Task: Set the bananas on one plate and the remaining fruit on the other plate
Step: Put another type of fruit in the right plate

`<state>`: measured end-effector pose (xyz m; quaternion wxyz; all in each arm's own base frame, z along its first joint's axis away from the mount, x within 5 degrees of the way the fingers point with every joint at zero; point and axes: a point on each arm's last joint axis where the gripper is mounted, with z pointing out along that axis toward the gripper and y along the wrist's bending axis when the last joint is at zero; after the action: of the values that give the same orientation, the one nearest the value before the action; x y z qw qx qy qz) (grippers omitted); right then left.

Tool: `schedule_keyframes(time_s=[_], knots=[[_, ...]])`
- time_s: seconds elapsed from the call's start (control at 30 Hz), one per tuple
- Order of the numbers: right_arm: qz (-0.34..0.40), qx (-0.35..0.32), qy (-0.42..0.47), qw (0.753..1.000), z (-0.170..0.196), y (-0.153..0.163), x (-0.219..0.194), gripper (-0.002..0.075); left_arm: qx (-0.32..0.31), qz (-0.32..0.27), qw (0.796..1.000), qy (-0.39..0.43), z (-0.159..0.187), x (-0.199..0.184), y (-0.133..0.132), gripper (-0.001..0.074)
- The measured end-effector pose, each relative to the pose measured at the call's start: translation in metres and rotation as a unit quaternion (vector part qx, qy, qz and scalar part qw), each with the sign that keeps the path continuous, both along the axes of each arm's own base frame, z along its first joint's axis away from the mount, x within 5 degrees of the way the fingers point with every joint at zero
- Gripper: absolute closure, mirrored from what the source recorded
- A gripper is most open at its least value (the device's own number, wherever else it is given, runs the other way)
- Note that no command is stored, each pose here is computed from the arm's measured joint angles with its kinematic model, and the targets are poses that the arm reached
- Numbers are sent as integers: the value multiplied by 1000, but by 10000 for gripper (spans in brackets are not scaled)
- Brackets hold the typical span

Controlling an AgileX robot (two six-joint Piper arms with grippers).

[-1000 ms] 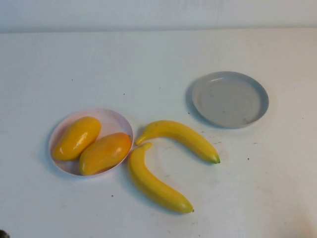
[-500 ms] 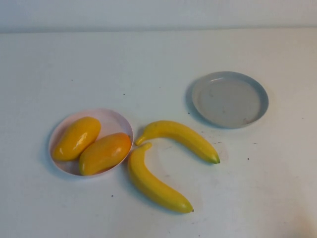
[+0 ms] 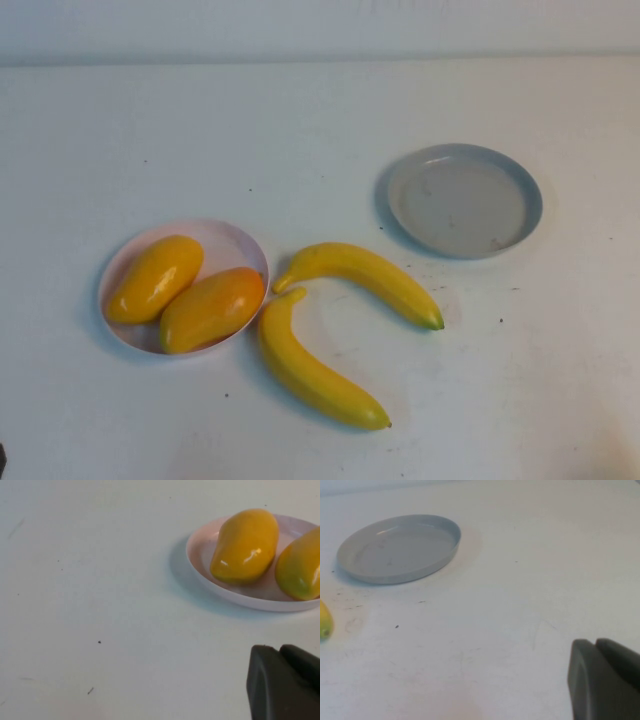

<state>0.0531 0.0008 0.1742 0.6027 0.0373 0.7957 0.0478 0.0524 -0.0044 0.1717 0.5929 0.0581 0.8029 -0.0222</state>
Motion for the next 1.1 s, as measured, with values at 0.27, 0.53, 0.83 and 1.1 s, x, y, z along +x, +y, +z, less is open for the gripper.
schedule_keyframes(time_s=[0.27, 0.53, 0.83, 1.1], knots=[[0, 0, 0, 1000, 0, 0, 0, 743, 0, 0, 1000, 1, 0, 0, 0, 733], [0, 0, 0, 1000, 0, 0, 0, 743, 1, 0, 1000, 1, 0, 0, 0, 733], [0, 0, 0, 1000, 0, 0, 0, 743, 2, 0, 1000, 1, 0, 0, 0, 733], [5, 42, -57, 997, 10, 3, 2, 743, 2, 0, 1000, 1, 0, 0, 0, 733]])
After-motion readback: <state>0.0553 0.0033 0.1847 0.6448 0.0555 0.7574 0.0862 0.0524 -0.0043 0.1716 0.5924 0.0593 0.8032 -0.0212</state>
